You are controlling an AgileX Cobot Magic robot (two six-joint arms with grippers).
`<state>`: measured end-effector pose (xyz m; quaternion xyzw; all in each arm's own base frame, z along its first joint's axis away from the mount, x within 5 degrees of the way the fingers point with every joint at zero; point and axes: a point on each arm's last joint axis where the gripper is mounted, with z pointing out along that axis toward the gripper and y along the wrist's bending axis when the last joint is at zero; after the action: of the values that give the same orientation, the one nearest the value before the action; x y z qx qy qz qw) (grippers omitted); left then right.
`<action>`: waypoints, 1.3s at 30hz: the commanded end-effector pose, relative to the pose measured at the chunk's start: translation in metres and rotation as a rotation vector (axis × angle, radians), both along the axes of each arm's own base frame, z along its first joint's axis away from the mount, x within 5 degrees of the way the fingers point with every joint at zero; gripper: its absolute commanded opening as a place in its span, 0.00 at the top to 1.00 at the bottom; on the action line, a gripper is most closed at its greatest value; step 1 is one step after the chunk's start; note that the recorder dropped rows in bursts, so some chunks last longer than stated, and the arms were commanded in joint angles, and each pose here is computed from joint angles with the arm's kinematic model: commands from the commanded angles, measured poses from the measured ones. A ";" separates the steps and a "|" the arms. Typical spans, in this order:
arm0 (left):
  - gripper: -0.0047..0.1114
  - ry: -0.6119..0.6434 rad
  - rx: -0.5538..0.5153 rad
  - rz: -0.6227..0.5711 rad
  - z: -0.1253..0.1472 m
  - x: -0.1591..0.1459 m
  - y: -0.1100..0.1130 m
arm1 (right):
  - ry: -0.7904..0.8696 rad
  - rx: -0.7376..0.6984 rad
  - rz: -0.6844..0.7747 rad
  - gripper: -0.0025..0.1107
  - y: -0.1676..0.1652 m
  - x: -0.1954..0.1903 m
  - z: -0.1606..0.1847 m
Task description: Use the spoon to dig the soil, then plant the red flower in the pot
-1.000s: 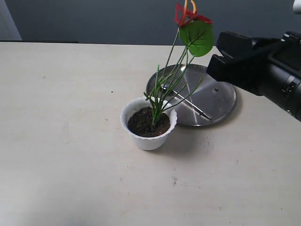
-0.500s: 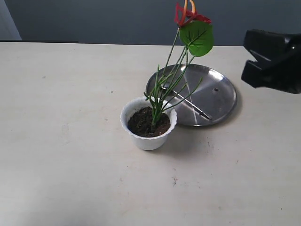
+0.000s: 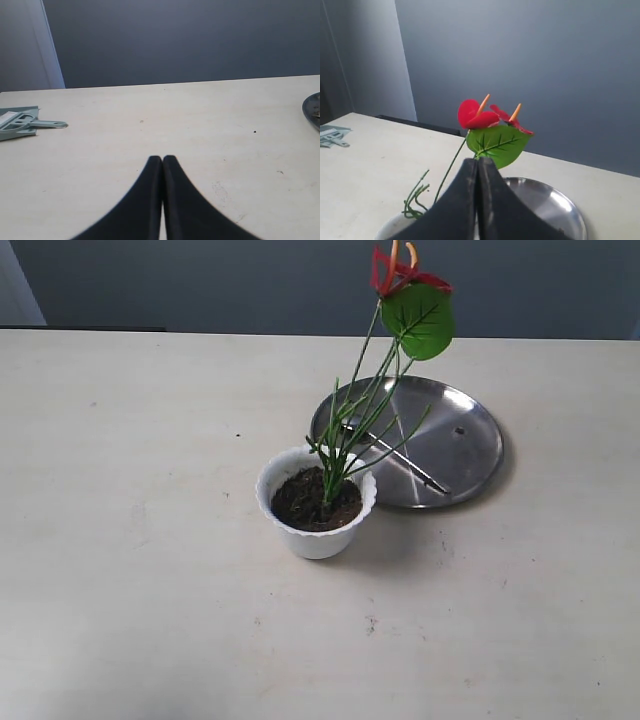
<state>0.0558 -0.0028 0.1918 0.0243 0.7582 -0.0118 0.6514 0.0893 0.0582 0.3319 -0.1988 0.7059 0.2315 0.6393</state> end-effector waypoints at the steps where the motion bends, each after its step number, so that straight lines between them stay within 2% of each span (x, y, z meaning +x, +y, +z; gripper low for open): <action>1: 0.96 -0.006 -0.004 0.001 0.000 0.000 0.000 | 0.097 -0.048 -0.055 0.98 -0.007 -0.004 -0.009; 5: 0.96 -0.006 -0.004 0.001 0.000 0.000 0.000 | 0.187 -0.078 -0.248 0.98 -0.027 -0.015 -0.019; 10: 0.96 -0.006 -0.004 0.001 0.000 0.000 0.000 | 0.165 -0.064 -0.416 0.98 -0.044 -0.034 -0.046; 16: 0.96 -0.006 -0.004 0.001 0.000 0.000 0.000 | 0.163 -0.080 -0.443 0.98 -0.048 -0.042 -0.104; 30: 0.96 -0.006 -0.004 0.001 0.000 0.000 0.000 | 0.160 -0.165 -0.474 0.98 -0.051 -0.037 -0.152; 39: 0.96 -0.006 -0.004 0.001 0.000 0.000 0.000 | 0.137 -0.177 -0.479 0.98 -0.052 -0.036 -0.151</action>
<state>0.0558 -0.0028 0.1918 0.0243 0.7582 -0.0118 0.6514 0.0526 0.0068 0.1812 -0.0642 0.7974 0.0297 0.5993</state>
